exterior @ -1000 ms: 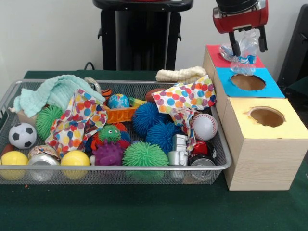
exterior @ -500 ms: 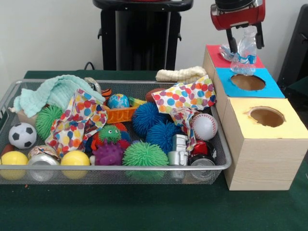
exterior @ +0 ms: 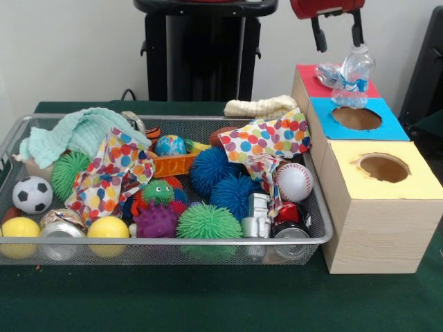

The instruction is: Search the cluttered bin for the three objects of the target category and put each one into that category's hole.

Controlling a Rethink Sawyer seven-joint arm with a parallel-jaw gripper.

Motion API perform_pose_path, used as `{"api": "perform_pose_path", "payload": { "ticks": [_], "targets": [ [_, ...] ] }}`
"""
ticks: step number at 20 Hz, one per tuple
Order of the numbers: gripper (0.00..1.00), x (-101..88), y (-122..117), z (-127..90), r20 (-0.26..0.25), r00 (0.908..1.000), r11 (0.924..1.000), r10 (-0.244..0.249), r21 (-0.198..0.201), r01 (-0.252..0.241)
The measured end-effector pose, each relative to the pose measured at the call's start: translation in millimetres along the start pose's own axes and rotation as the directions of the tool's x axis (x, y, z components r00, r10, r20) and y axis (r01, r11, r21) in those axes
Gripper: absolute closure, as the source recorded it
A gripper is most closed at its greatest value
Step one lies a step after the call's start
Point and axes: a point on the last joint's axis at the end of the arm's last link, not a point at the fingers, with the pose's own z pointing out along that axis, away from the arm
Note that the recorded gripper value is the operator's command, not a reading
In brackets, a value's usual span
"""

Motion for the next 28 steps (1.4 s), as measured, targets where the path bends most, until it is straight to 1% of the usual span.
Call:
{"api": "perform_pose_path", "payload": {
  "ticks": [6, 10, 14, 18, 20, 23, 25, 28],
  "targets": [
    [0.0, 17.0, -8.6, -12.7, -0.013, 0.9998, 0.9998, 0.018, 0.011, -0.018],
    [0.0, 28.9, -13.1, -9.1, -0.034, 0.9991, 0.9995, 0.027, 0.015, -0.027],
    [0.0, 44.0, -17.2, 0.8, -0.063, 0.9974, 0.9993, 0.033, 0.022, -0.032],
    [0.0, 55.4, -22.4, 10.9, -0.067, 0.9969, 0.9989, 0.04, 0.028, -0.039],
    [0.0, 63.1, -27.7, 20.3, -0.057, 0.9972, 0.9984, 0.048, 0.033, -0.046],
    [0.0, 67.6, -33.0, 33.3, -0.034, 0.998, 0.998, 0.054, 0.036, -0.052],
    [0.0, 71.9, -38.1, 46.7, -0.013, 0.9986, 0.9979, 0.052, 0.04, -0.051],
    [0.0, 75.7, -41.7, 56.8, -0.003, 0.9989, 0.998, 0.046, 0.043, -0.046]
  ]
}}
